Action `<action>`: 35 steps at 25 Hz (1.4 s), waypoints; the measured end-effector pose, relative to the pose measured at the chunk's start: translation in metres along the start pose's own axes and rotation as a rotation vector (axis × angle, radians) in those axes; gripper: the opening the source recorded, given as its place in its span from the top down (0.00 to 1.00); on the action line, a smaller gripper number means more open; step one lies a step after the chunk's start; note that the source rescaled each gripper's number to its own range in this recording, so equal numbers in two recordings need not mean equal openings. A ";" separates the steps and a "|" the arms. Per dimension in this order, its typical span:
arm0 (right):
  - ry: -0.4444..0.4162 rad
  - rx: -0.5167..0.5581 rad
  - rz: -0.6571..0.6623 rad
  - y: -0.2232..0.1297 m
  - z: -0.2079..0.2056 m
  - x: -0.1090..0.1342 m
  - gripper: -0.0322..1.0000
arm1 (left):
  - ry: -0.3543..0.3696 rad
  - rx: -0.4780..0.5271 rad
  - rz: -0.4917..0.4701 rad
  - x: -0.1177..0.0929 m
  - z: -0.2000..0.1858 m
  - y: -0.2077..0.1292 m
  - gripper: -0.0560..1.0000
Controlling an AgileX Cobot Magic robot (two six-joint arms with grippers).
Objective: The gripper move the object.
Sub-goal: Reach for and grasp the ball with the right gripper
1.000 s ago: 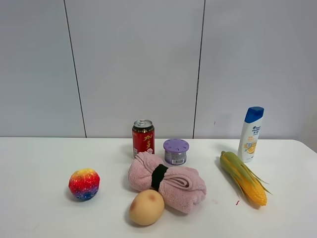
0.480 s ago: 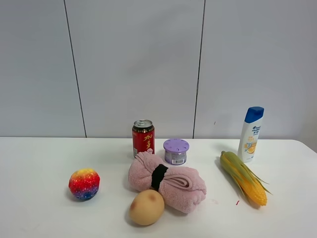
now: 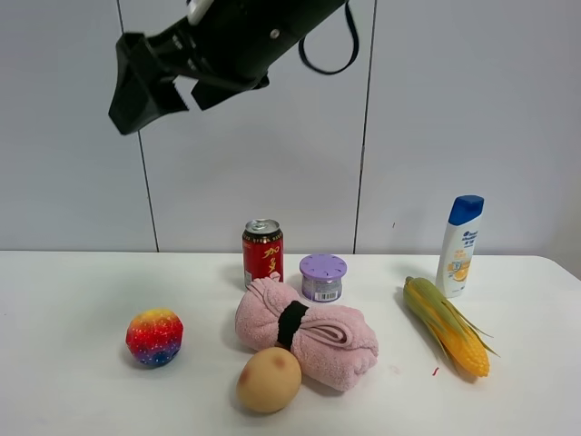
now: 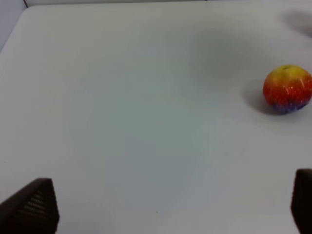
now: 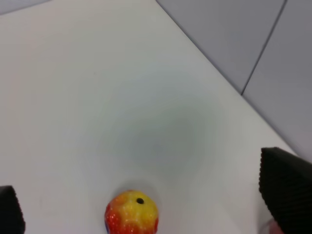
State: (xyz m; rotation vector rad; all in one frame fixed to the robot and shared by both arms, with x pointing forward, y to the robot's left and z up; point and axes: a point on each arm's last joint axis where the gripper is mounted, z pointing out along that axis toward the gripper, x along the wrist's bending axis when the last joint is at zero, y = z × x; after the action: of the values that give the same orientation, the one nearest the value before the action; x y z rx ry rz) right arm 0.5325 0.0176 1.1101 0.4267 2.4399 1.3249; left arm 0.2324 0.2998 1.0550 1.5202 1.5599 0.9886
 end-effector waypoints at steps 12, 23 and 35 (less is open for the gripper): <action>0.063 0.138 -0.028 -0.049 0.078 0.026 0.05 | 0.000 -0.001 0.000 0.000 0.000 0.000 0.00; 0.084 0.192 -0.038 -0.078 0.117 0.043 0.07 | 0.000 -0.001 0.000 0.000 0.000 0.000 0.00; 0.055 0.210 -0.005 -0.102 0.142 0.045 0.07 | 0.001 -0.001 0.001 0.000 0.000 0.000 0.00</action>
State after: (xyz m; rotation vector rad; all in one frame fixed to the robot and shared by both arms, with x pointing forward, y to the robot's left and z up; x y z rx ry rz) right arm 0.5411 0.0889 0.9441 0.4404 2.6354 1.0961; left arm 0.2322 0.2998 1.0550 1.5198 1.5597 0.9902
